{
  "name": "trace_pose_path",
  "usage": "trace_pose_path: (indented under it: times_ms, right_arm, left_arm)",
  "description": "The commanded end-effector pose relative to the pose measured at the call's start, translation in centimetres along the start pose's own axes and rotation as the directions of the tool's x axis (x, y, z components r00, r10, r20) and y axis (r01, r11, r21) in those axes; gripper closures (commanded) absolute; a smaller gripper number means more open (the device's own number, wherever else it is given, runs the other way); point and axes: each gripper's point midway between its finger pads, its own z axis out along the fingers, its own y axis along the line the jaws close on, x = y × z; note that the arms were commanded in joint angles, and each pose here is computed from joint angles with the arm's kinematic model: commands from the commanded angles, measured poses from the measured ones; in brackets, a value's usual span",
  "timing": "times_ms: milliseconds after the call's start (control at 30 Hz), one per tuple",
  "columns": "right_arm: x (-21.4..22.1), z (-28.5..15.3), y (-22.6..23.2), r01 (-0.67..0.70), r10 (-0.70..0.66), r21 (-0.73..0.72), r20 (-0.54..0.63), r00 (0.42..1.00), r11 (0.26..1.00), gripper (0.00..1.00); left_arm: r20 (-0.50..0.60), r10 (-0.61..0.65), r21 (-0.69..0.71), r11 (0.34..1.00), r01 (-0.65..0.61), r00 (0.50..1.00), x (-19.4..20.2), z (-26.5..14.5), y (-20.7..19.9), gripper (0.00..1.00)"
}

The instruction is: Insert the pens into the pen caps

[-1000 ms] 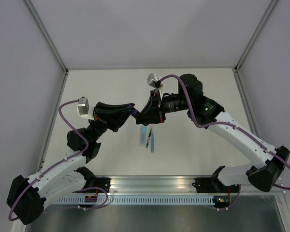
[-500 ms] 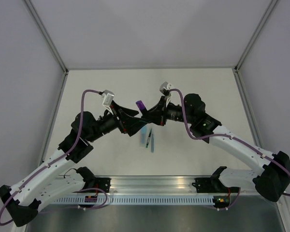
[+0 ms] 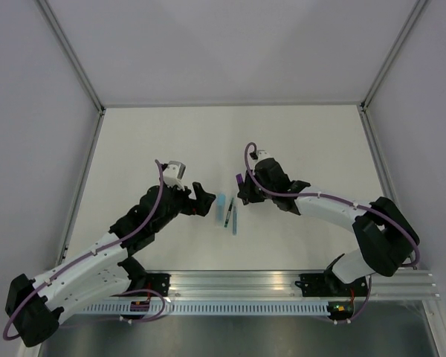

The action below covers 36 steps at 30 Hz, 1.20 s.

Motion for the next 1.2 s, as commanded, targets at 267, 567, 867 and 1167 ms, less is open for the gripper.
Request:
trace_pose_path:
  times_ms: [267, 567, 867, 1167]
  right_arm:
    - [3.0, -0.2, -4.8, -0.146, 0.144, 0.209, 0.024, 0.989, 0.967, 0.91]
    - [5.3, 0.5, -5.2, -0.184, 0.193, 0.213, -0.019, 0.981, 0.959, 0.8]
    - [6.3, 1.4, -3.6, -0.201, 0.21, 0.165, -0.044, 0.977, 0.966, 0.73]
    - [5.7, 0.9, -2.7, -0.196, 0.203, 0.152, -0.037, 0.978, 0.969, 0.56]
  left_arm:
    - [0.161, 0.057, -0.106, 0.994, -0.04, 0.985, -3.3, -0.6, 1.9, 0.0]
    - [0.154, 0.067, -0.118, 0.992, -0.049, 0.986, -3.2, -0.4, 2.1, 0.0]
    - [0.122, 0.07, -0.105, 0.993, -0.057, 0.99, -2.7, 0.4, 1.7, 0.0]
    - [0.118, 0.076, -0.102, 0.993, -0.064, 0.99, -2.6, 0.4, 1.7, 0.0]
